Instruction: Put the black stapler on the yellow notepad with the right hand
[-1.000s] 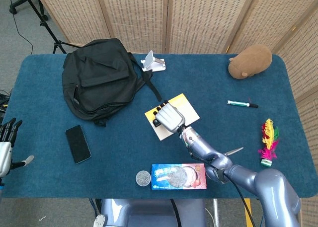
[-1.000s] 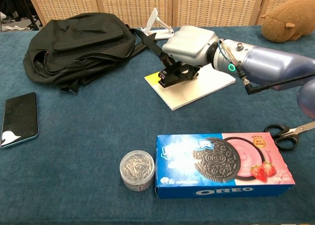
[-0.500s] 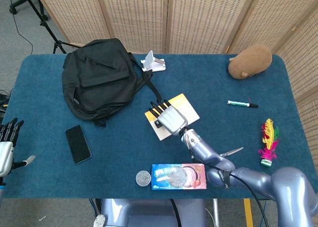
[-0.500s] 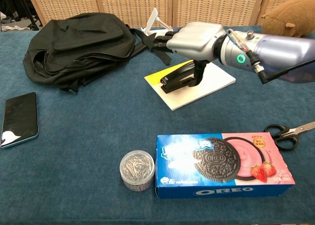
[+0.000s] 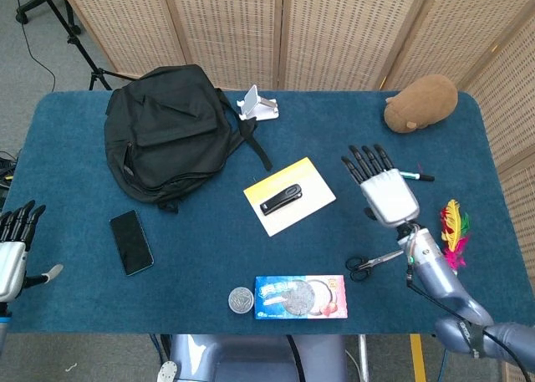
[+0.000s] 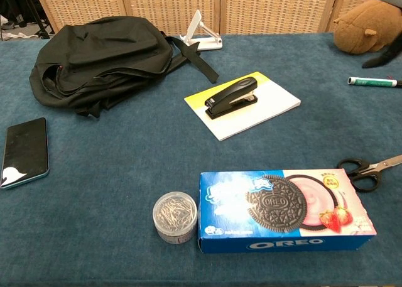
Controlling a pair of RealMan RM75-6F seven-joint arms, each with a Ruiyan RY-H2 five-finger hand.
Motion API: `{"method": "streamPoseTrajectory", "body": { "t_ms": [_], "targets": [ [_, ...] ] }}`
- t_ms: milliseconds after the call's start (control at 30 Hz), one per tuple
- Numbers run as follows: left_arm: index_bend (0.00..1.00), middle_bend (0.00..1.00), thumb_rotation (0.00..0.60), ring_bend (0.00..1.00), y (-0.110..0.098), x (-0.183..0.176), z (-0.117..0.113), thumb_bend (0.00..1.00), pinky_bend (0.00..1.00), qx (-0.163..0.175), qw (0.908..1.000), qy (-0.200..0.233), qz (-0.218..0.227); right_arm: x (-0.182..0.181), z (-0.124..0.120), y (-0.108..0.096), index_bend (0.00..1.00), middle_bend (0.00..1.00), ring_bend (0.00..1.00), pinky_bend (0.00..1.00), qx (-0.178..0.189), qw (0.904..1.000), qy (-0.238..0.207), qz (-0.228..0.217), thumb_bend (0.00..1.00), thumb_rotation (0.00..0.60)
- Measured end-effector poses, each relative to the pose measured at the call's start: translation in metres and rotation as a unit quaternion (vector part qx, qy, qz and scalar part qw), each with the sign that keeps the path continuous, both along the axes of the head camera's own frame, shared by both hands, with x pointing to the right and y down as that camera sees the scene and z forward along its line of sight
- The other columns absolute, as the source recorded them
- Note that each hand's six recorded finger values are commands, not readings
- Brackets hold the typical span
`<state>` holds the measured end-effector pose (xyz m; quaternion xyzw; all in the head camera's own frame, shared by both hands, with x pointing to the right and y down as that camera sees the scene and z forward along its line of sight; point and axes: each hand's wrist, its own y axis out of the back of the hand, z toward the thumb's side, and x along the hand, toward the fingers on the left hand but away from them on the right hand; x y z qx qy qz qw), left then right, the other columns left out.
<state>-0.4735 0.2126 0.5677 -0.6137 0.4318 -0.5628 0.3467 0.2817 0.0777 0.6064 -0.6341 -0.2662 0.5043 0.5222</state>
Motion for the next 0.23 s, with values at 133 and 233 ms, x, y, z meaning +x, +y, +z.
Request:
{"method": "streamPoseTrajectory", "body": {
  "t_ms": [133, 233],
  "targets": [
    [0.00, 0.00, 0.600, 0.00, 0.002, 0.007, -0.008, 0.00, 0.00, 0.013, 0.9998, 0.005, 0.011, 0.054, -0.003, 0.034, 0.00, 0.00, 0.00, 0.00, -0.011, 0.9960, -0.050, 0.073, 0.00, 0.600],
    [0.00, 0.00, 0.600, 0.00, 0.003, 0.009, -0.012, 0.00, 0.00, 0.020, 0.9997, 0.006, 0.015, 0.090, -0.007, 0.063, 0.00, 0.00, 0.00, 0.00, -0.006, 0.9903, -0.078, 0.114, 0.00, 0.600]
  ]
}}
